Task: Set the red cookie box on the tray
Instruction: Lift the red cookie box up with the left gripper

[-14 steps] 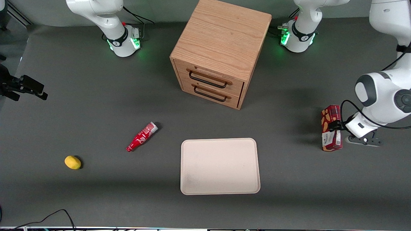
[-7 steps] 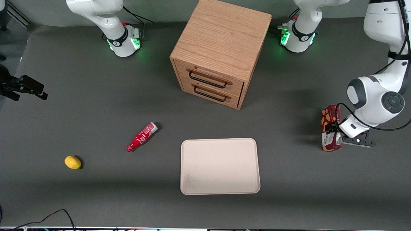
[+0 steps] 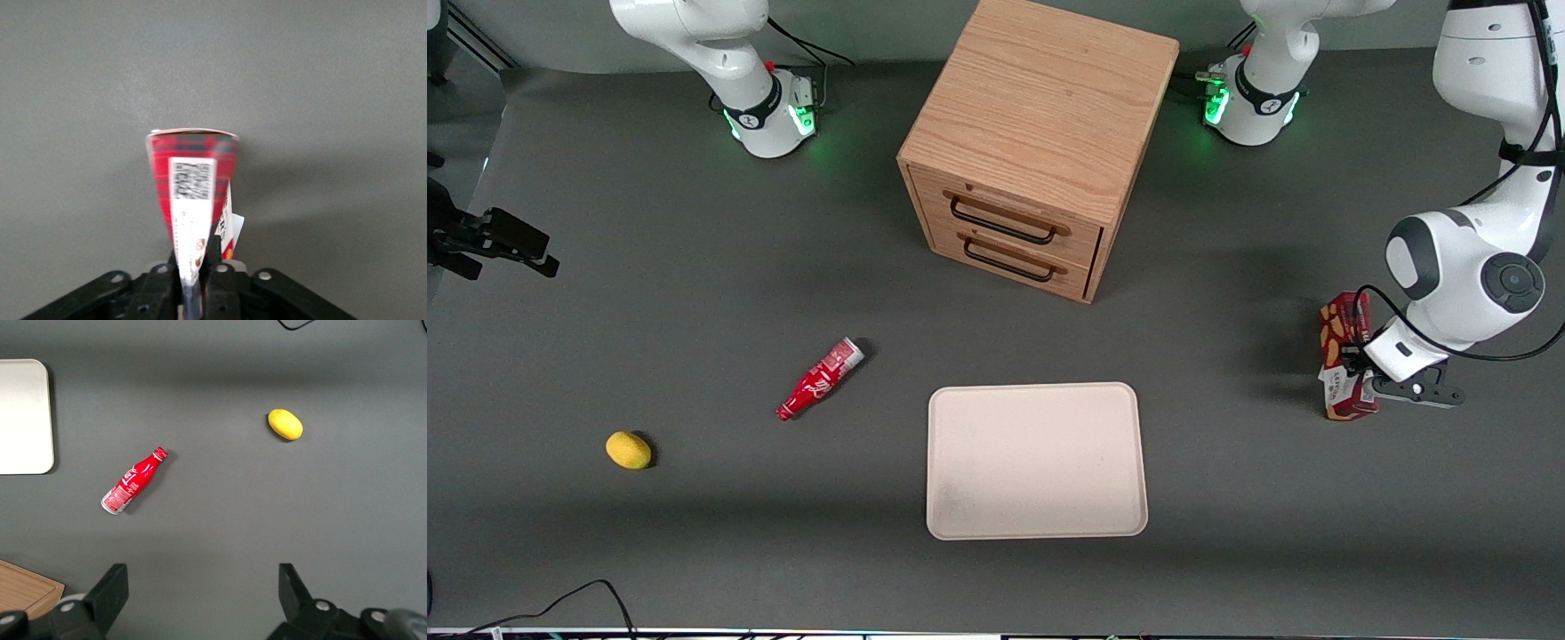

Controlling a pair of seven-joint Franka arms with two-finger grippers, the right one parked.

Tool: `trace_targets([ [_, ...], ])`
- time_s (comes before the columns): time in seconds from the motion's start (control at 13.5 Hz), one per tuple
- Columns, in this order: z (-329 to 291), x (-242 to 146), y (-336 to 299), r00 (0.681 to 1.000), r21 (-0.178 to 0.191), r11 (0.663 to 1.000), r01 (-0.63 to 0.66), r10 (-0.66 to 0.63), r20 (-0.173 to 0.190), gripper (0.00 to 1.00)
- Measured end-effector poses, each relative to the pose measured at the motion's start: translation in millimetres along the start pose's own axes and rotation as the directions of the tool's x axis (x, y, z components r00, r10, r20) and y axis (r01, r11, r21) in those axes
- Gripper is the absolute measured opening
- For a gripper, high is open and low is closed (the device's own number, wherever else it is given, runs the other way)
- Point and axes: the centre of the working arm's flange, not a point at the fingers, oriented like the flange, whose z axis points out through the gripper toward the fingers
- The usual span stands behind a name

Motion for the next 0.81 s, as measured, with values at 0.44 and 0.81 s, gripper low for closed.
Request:
trace_targets([
  [0.44, -134.7, 28.3, -5.2, 0.993, -0.076, 0.997, -0.005, 0.014, 0.118, 0.08],
  [0.81, -287.6, 41.3, -5.7, 0.983, -0.111, 0.994, -0.02, 0.039, 0.178, 0.08],
])
